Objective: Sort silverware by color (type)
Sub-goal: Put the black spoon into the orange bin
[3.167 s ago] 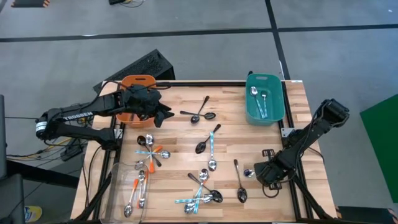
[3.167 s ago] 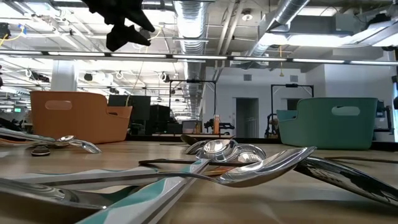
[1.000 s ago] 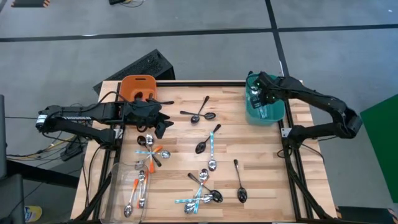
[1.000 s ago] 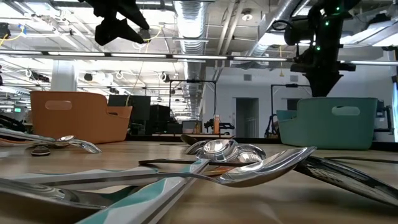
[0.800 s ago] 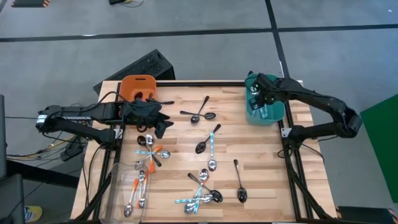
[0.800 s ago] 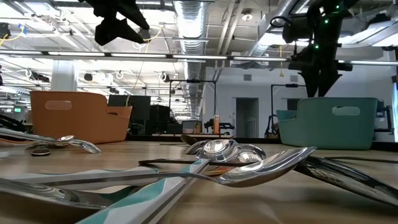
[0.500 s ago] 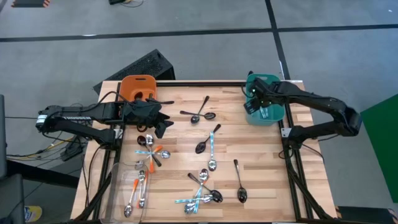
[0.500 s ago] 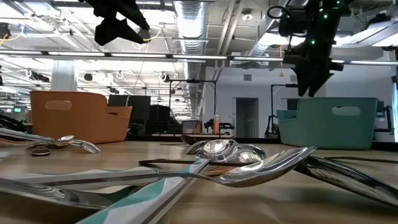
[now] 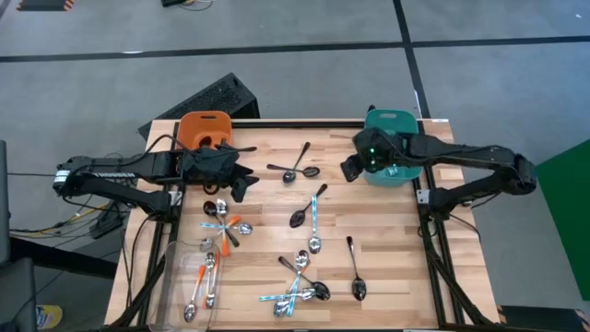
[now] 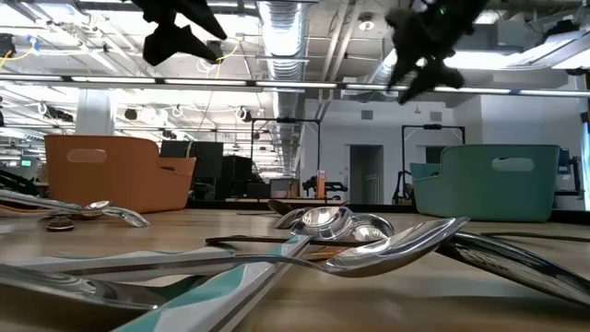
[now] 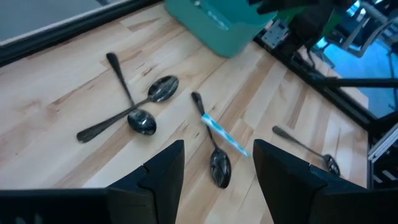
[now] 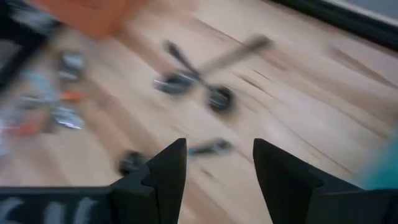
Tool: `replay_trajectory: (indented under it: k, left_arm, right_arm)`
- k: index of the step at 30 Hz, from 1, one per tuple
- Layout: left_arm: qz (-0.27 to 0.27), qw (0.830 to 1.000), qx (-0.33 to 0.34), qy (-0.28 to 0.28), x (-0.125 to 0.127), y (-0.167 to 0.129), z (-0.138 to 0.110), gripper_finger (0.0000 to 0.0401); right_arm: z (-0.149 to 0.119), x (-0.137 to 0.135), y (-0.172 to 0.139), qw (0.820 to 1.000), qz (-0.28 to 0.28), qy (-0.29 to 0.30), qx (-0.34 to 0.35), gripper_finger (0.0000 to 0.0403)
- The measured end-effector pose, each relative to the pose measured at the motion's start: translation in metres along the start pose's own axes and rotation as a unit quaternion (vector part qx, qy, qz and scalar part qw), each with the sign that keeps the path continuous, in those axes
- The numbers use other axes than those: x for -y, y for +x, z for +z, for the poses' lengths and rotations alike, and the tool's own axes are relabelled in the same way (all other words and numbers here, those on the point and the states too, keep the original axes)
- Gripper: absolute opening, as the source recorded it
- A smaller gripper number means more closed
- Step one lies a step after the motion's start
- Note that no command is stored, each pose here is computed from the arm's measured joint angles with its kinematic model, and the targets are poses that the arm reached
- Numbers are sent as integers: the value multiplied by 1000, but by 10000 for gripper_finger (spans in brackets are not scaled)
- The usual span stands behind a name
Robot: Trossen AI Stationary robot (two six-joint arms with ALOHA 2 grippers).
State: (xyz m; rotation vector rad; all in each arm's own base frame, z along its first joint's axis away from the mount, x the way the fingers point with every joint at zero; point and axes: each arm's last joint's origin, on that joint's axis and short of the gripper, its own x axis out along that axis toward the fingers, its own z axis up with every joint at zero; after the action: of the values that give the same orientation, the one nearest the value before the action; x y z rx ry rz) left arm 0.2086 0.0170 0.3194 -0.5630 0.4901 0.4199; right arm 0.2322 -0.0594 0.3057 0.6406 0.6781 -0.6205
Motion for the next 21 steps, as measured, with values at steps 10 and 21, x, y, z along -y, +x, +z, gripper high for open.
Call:
replay_trajectory:
  k: [10, 21]
  left_arm:
    - [-22, 999, 30, 13, 4, 0, 6, 178]
    - [-23, 999, 25, -10, 4, 0, 5, 178]
  right_arm:
    - [-20, -58, 19, 992, 119, -37, 9, 196]
    - [-56, -72, 83, 988, 69, 57, -129, 162]
